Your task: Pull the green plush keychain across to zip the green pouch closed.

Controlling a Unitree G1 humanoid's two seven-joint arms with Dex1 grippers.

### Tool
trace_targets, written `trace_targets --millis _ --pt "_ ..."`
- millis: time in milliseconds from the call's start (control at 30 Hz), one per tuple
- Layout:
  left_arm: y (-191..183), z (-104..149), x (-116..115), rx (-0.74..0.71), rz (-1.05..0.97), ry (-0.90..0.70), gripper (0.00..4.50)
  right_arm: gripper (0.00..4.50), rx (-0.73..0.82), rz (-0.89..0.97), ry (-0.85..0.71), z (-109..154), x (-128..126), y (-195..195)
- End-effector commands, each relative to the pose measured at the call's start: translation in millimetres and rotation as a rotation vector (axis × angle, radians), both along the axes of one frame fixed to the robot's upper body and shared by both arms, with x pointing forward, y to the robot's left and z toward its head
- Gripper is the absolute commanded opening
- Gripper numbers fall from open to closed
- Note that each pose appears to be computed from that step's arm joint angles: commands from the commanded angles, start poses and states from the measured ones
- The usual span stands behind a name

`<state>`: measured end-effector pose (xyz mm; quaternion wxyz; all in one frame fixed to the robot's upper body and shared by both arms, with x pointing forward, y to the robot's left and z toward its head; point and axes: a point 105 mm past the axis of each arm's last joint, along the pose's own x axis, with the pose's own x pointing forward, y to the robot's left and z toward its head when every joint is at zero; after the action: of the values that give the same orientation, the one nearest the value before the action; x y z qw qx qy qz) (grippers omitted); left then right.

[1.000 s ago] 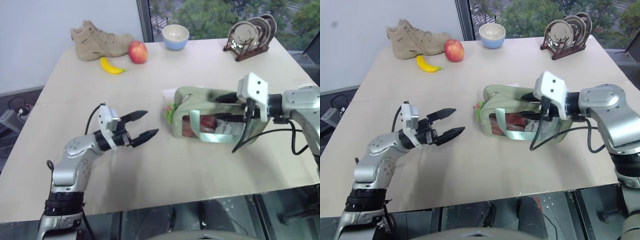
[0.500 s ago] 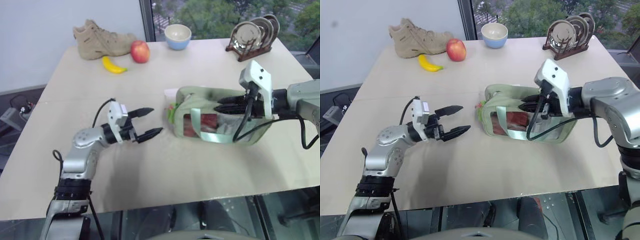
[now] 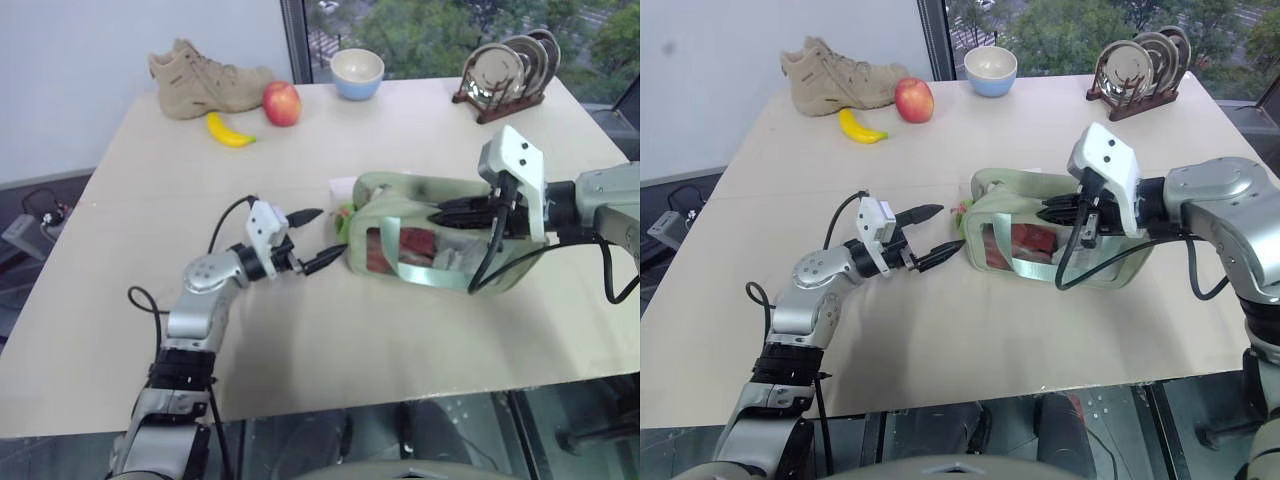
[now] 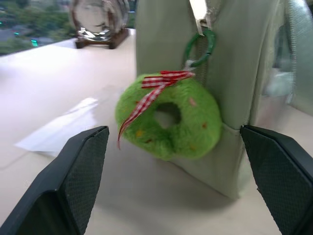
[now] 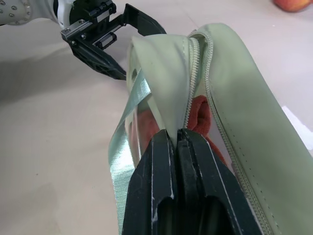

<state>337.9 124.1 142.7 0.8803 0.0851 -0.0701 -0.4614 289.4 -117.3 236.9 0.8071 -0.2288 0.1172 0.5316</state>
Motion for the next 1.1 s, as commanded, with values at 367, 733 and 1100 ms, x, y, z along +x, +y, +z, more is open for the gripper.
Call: trace_targets --millis 367,733,1100 --pt "-18 7 -5 0.086 0.035 -0.188 3.30 0.00 -0.006 0.040 -0.030 4 -8 1" --pt "-31 -5 -11 0.132 0.017 -0.213 2.41 0.00 -0.003 0.043 -0.032 3 -5 2" --pt "-4 29 12 0.309 0.110 -0.511 0.03 0.00 -0.003 0.041 -0.043 0 -2 2"
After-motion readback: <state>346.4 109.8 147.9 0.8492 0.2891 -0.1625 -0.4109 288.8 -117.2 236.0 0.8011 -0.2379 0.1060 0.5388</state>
